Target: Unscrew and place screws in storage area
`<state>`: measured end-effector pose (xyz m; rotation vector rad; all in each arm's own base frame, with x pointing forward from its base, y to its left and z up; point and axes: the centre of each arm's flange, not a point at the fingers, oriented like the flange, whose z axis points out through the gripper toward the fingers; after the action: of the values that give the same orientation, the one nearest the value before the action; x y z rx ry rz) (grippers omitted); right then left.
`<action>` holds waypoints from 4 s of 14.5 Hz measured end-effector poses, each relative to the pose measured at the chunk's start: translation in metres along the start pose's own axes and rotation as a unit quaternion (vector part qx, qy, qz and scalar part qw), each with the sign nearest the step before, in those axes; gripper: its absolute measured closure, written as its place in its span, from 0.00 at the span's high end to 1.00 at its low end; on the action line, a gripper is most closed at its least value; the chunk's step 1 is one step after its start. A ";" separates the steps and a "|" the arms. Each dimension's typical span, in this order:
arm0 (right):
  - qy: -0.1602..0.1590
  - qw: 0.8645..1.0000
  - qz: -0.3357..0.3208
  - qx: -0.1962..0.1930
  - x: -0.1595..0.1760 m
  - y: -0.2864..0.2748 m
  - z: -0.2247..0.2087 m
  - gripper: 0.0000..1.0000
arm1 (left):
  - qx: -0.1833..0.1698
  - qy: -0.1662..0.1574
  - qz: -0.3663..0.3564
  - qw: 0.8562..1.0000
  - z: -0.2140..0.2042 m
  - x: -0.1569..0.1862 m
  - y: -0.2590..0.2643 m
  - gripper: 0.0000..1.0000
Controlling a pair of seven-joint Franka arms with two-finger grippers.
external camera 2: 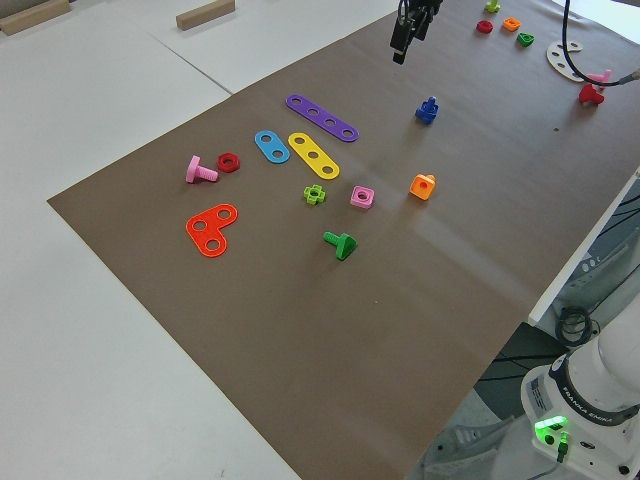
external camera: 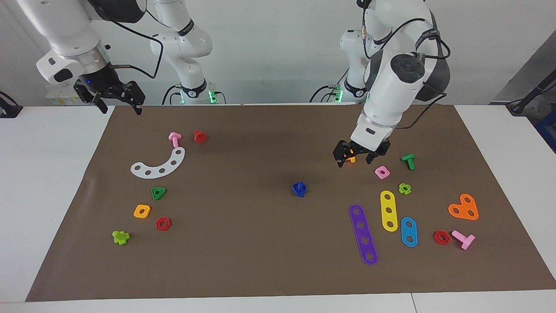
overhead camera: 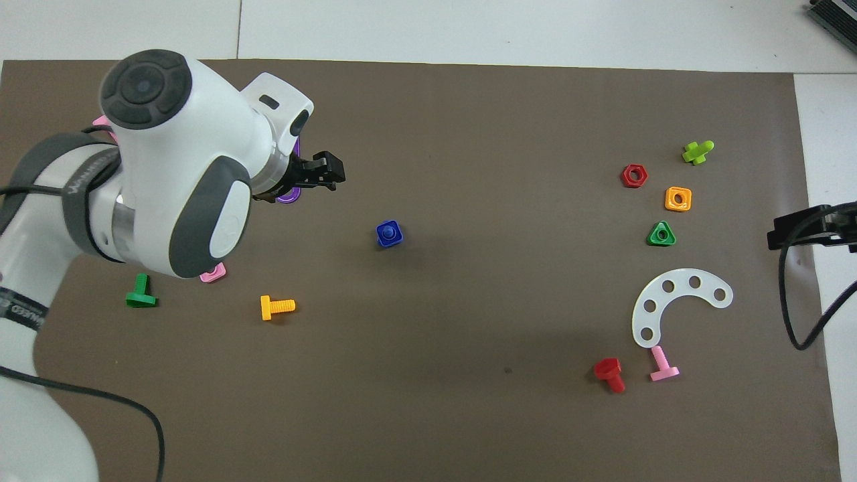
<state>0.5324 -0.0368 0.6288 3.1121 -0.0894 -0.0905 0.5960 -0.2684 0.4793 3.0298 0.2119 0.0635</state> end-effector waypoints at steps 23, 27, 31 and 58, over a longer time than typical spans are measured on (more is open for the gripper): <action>-0.004 1.000 0.000 0.000 0.000 0.000 0.003 1.00 | 0.010 0.003 0.020 1.000 0.178 -0.053 0.080 0.54; -0.005 1.000 0.000 0.000 -0.001 0.000 0.003 1.00 | 0.011 0.002 0.020 1.000 0.177 -0.053 0.080 0.47; -0.005 1.000 0.000 0.000 -0.001 0.001 0.004 1.00 | 0.013 0.000 0.019 1.000 0.177 -0.053 0.079 0.47; 0.057 0.998 0.020 0.007 0.030 -0.272 0.063 1.00 | 0.020 -0.054 0.074 0.996 0.124 0.033 -0.117 0.47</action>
<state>0.5741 0.2317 0.5562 3.1192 -0.1499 0.0900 0.6192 -0.1612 0.3445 3.0728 -0.0210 -0.0927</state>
